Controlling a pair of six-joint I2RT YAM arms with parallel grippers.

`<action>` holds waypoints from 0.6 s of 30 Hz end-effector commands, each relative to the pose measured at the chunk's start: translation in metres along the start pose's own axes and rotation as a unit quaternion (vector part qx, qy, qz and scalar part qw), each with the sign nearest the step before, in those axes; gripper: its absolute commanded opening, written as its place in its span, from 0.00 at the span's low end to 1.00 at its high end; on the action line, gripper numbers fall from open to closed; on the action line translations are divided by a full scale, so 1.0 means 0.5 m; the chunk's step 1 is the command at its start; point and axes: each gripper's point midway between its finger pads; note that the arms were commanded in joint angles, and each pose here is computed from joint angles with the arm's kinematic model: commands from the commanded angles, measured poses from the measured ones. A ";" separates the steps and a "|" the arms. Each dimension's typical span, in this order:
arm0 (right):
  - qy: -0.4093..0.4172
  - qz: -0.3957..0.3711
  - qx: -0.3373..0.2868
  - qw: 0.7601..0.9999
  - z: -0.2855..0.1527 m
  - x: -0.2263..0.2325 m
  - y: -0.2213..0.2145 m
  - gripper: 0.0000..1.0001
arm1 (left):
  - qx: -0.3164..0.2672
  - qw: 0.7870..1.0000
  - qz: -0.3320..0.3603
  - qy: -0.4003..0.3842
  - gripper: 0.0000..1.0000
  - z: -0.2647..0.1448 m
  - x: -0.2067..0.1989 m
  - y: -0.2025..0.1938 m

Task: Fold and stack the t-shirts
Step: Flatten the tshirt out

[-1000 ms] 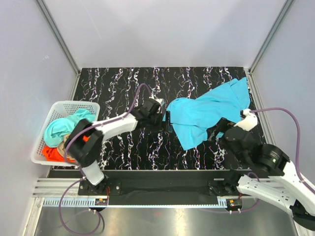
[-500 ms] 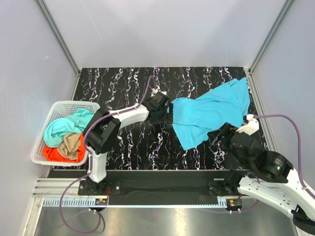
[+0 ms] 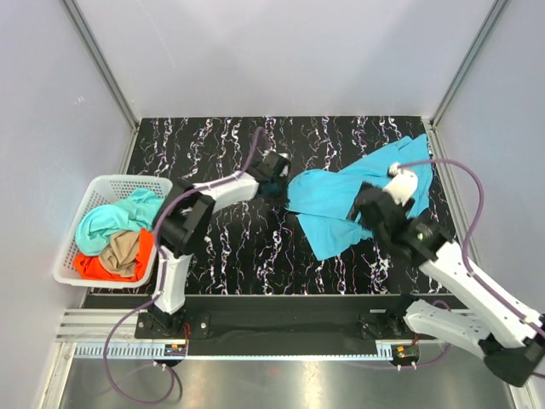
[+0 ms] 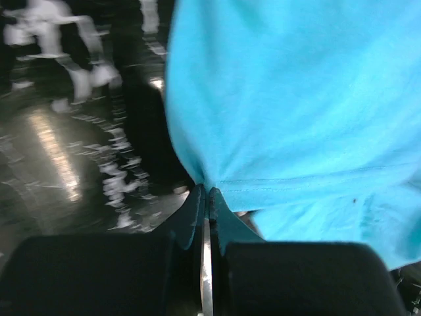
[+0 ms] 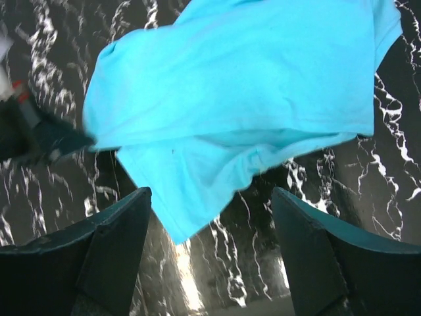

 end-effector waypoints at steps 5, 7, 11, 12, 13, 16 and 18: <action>0.007 0.073 0.000 0.997 0.081 0.008 0.120 0.81 | -0.072 0.987 -0.132 0.047 0.00 -0.189 0.215 0.107; -0.014 0.096 -0.001 0.995 0.096 -0.018 0.125 0.81 | -0.074 0.983 -0.137 0.093 0.00 -0.221 0.263 0.101; -0.035 0.131 0.011 0.991 0.131 -0.054 0.115 0.80 | -0.102 0.975 -0.160 0.118 0.01 -0.269 0.309 0.120; -0.034 0.130 0.028 0.991 0.145 -0.054 0.097 0.80 | -0.102 0.976 -0.154 0.115 0.47 -0.276 0.304 0.121; -0.035 0.132 0.030 0.990 0.154 -0.056 0.095 0.80 | -0.103 0.978 -0.140 0.113 0.68 -0.285 0.297 0.123; -0.047 0.135 0.050 0.988 0.193 -0.073 0.071 0.80 | -0.114 0.984 -0.081 0.110 0.79 -0.309 0.254 0.131; -0.048 0.147 0.072 0.985 0.226 -0.093 0.056 0.78 | -0.130 0.989 -0.012 0.066 0.78 -0.310 0.160 0.133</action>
Point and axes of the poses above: each gripper's point midway between its finger pads, its own z axis out along the fingers, its own x axis along the line the jaws close on, y = z × x
